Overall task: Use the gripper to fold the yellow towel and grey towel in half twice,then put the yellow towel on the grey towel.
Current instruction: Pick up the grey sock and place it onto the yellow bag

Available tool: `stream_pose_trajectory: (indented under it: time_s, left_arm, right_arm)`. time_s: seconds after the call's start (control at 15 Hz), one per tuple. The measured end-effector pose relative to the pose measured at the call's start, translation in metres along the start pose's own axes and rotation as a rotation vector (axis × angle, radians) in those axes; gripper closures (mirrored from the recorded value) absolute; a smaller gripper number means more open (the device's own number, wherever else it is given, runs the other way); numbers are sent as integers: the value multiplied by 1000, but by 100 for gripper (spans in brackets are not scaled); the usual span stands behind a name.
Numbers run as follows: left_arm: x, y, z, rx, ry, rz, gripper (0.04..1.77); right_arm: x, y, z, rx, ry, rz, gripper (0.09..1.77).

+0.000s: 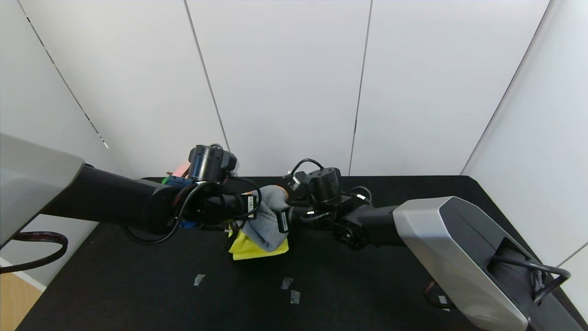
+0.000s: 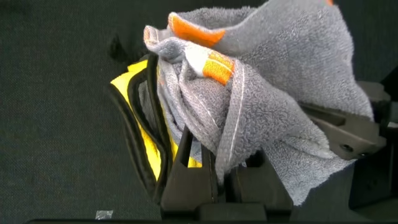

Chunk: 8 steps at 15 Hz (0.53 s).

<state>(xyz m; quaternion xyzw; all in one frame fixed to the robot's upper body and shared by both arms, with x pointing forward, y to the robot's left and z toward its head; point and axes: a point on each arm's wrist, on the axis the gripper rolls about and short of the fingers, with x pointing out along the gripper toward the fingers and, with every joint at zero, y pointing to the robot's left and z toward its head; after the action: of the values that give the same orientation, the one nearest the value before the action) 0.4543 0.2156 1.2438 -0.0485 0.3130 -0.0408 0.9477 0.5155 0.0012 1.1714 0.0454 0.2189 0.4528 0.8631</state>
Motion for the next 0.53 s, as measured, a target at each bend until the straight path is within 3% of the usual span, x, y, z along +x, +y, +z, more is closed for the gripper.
stream_pose_trajectory:
  time_s: [0.2,0.27,0.53]
  left_arm:
    - [0,0,2,-2,-7,-1,162]
    - [0,-1,2,-3,-9,0,154]
    - [0,-1,5,-7,-24,1,98]
  right_arm:
    - [2,4,-2,-2,7,6,148]
    - [3,6,-3,-3,10,10,141]
    - [9,8,-10,-10,2,17,93]
